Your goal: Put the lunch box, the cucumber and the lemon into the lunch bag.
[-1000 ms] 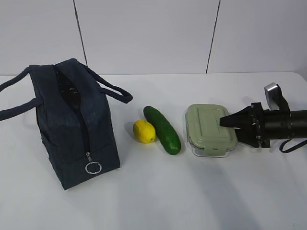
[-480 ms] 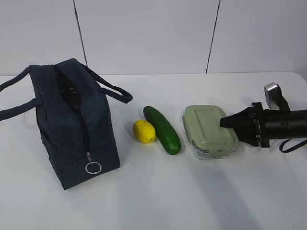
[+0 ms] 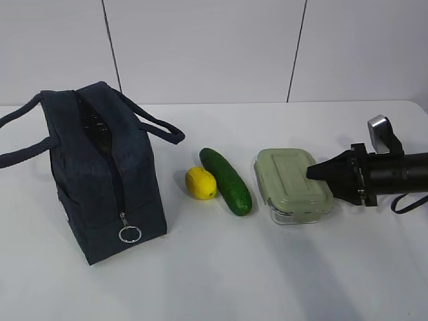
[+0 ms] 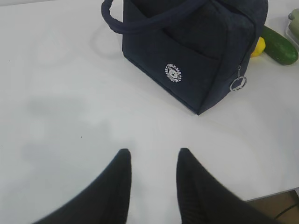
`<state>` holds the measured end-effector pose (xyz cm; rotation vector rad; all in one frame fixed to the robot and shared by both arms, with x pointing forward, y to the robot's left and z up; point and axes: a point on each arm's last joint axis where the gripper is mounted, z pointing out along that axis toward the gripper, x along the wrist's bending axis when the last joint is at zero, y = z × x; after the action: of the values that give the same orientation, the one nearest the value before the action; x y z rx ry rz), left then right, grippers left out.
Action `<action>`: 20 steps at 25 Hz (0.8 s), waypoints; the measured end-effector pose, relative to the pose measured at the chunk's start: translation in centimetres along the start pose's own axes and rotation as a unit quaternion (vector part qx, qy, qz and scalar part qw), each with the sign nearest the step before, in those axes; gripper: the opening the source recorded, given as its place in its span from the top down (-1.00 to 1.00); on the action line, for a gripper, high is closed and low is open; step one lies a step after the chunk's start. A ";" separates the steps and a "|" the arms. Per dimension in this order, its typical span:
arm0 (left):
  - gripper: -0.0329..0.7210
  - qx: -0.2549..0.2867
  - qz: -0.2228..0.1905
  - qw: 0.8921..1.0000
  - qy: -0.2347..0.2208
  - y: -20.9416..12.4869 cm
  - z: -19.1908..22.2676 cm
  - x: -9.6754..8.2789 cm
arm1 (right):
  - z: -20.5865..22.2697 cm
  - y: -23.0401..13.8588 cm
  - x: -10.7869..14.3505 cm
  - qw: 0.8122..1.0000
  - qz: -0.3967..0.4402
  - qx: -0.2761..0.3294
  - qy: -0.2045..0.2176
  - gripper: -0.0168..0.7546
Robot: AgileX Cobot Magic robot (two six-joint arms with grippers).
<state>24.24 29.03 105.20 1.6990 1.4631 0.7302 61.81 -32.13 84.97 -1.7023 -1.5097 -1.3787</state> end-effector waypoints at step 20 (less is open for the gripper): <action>0.29 0.000 0.000 1.000 0.000 0.0 0.0 0.0 | -0.6 0.1 1.0 0.999 -0.004 0.019 -0.028 -0.01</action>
<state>24.24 29.03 105.20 1.6990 1.4631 0.7302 61.56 -32.27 86.09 -1.7261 -1.5663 -1.3075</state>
